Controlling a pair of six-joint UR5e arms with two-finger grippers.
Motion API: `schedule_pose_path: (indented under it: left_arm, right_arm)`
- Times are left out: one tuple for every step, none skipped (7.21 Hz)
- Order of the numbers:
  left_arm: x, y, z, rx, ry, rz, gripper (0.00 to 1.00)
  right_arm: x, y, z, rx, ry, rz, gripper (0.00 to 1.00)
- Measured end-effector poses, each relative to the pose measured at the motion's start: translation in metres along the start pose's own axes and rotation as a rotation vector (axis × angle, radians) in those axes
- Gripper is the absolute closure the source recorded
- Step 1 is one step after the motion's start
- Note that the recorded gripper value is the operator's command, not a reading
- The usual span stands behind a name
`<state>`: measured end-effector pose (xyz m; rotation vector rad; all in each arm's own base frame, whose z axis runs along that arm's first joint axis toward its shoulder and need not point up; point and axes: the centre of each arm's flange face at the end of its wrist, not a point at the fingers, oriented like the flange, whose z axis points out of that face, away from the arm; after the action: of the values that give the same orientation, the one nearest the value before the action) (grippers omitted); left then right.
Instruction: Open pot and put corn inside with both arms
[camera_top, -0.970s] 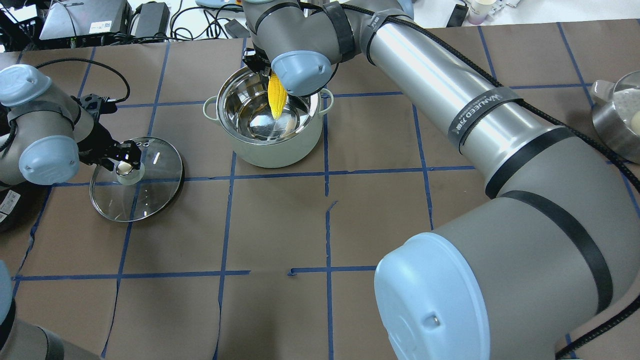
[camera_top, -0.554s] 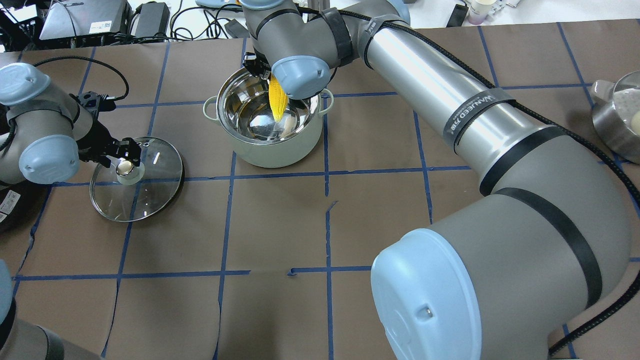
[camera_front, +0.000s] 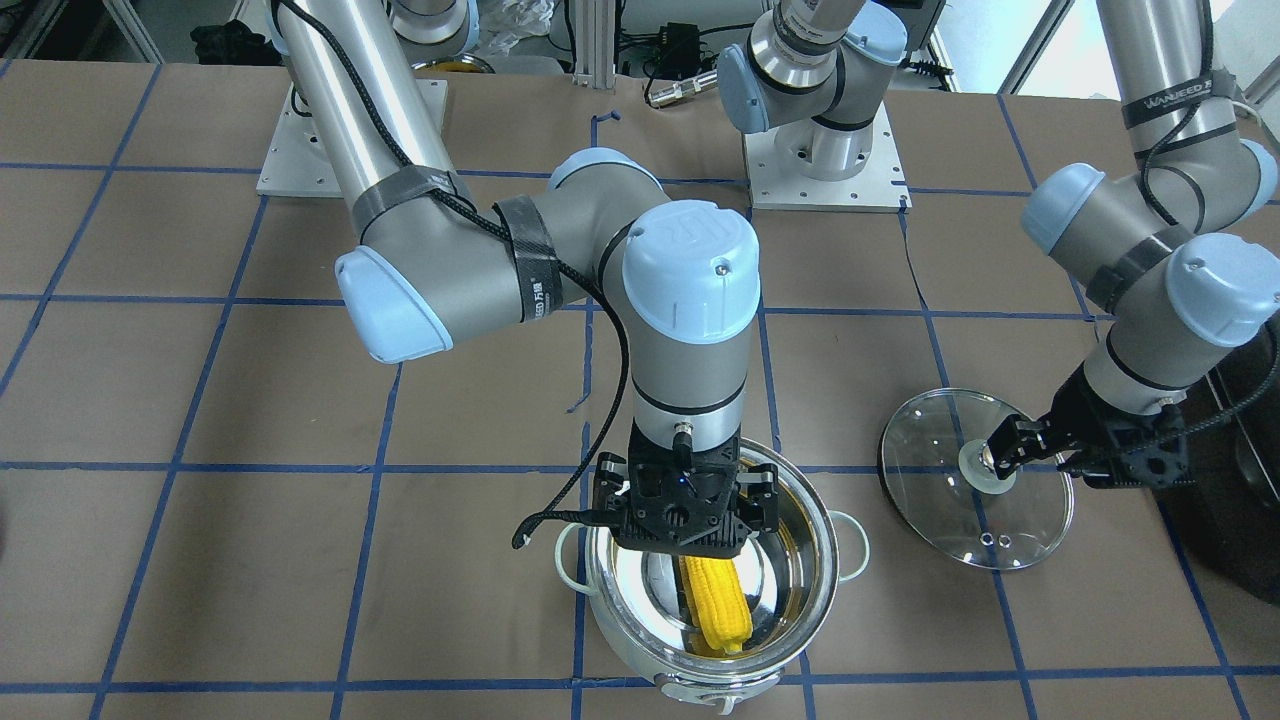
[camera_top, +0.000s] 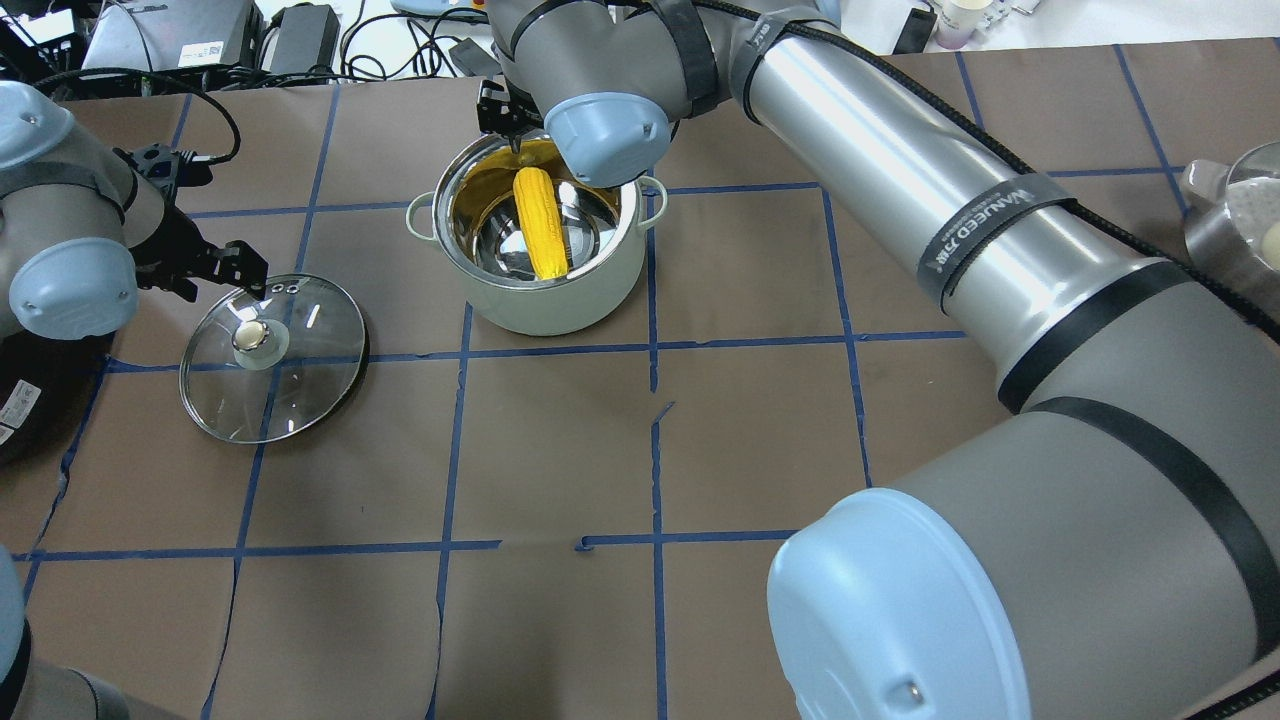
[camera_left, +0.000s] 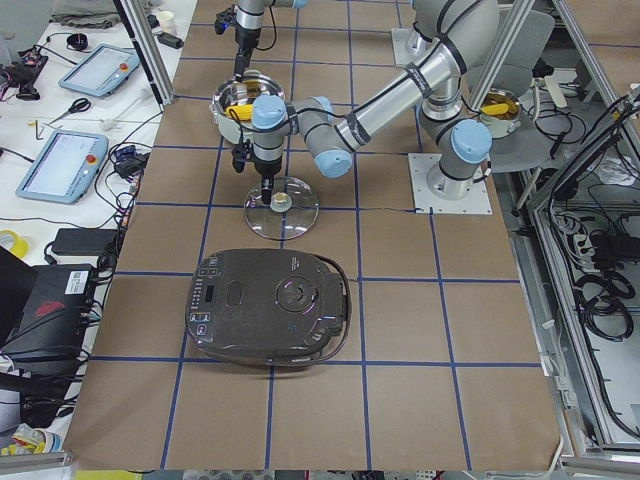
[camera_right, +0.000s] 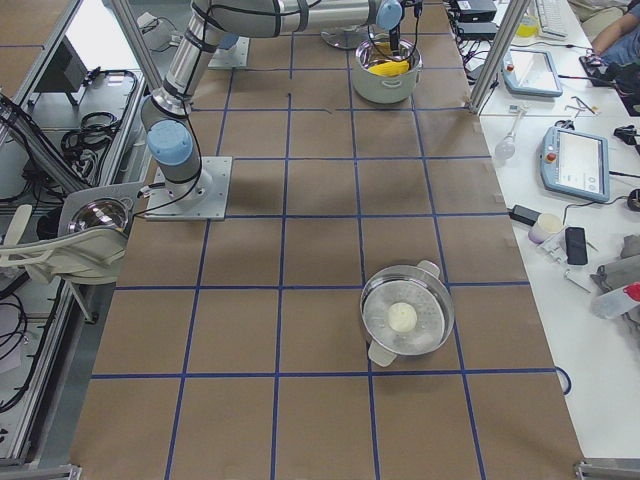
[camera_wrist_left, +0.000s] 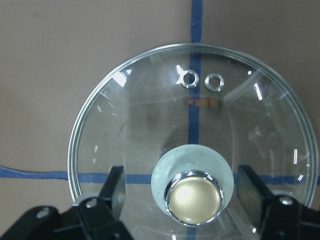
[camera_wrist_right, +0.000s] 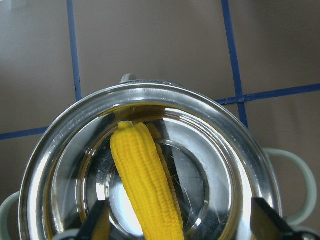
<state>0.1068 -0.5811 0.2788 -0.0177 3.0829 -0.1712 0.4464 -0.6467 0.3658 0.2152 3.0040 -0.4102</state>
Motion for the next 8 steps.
schedule_pose_path:
  left_arm:
    - [0.008,-0.008,-0.024,-0.002,0.005,0.003,0.10]
    - [0.026,-0.017,-0.056,-0.008,0.015,-0.011,0.08]
    - [0.055,-0.025,-0.091,-0.017,0.022,-0.038,0.04]
    - [0.091,-0.028,-0.128,-0.018,0.026,-0.065,0.03]
    - [0.122,-0.022,-0.165,-0.011,0.029,-0.086,0.01]
    - [0.148,-0.009,-0.197,-0.002,0.032,-0.096,0.00]
    - [0.172,0.006,-0.222,0.010,0.035,-0.104,0.00]
    - [0.194,0.023,-0.245,0.030,0.039,-0.098,0.00]
  right_arm:
    - [0.006,0.002,-0.015,-0.002,0.003,0.001,0.00]
    - [0.015,0.003,-0.030,-0.019,0.020,-0.008,0.00]
    - [0.026,0.002,-0.042,-0.037,0.037,-0.020,0.00]
    - [0.042,-0.004,-0.049,-0.048,0.046,-0.017,0.00]
    - [0.061,-0.010,-0.052,-0.059,0.058,-0.014,0.00]
    - [0.079,-0.013,-0.052,-0.071,0.069,-0.020,0.00]
    - [0.101,-0.018,-0.060,-0.080,0.078,-0.020,0.00]
    - [0.129,-0.024,-0.076,-0.103,0.082,-0.019,0.00]
